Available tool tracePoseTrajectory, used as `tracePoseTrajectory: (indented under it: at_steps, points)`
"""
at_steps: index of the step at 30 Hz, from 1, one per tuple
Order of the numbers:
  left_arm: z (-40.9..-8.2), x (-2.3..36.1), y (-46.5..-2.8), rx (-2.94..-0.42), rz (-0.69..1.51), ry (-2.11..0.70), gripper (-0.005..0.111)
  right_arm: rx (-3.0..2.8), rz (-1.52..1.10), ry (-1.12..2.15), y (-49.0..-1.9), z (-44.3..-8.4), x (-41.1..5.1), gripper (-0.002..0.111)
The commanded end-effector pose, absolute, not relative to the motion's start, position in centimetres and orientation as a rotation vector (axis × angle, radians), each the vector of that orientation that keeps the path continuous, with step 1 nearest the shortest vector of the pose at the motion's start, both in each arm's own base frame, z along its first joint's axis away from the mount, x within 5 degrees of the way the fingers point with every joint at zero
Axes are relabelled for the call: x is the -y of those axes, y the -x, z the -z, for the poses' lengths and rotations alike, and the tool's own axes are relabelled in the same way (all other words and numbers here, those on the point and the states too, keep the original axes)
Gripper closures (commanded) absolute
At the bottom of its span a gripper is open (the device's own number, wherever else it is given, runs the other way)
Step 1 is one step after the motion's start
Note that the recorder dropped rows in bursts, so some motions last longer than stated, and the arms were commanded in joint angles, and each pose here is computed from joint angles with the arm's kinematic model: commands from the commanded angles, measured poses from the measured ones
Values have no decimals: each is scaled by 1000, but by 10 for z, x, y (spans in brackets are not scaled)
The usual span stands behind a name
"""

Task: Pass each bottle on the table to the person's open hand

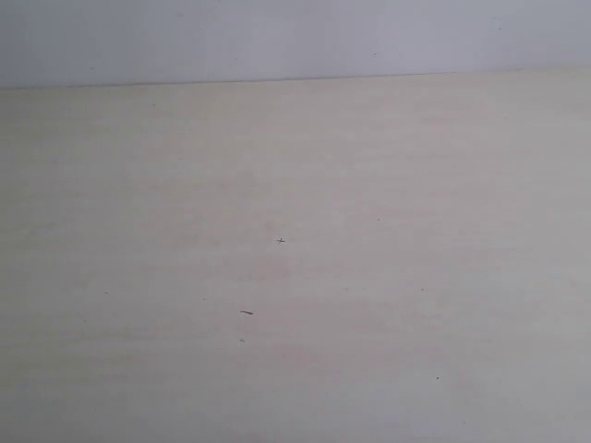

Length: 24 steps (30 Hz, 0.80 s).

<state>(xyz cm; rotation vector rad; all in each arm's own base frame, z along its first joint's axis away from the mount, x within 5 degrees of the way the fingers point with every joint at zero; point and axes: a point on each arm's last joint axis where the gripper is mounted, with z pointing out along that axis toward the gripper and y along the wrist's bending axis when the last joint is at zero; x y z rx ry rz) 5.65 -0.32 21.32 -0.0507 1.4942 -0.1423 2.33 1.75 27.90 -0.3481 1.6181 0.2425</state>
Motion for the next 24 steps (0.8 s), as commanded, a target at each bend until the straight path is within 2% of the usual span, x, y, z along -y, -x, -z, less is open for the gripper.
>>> tracePoseTrajectory:
  at_steps: [1,6,14,21,24]
  points:
    - [-205,1,-56,-1566,217,182,100,-1610,-243,340,-23,-279,-17,108]
    - [-200,-3,-56,-1614,205,272,100,-1611,-245,338,-23,-279,-17,108]
    - [-199,-3,-56,-1628,126,190,100,-1611,-245,338,-23,-279,-17,108]
    - [-199,-1,-56,-1623,270,305,100,-1611,-246,337,-23,-279,-17,108]
    - [-199,-1,-56,-1623,265,301,100,-1611,-246,337,-23,-279,-17,108]
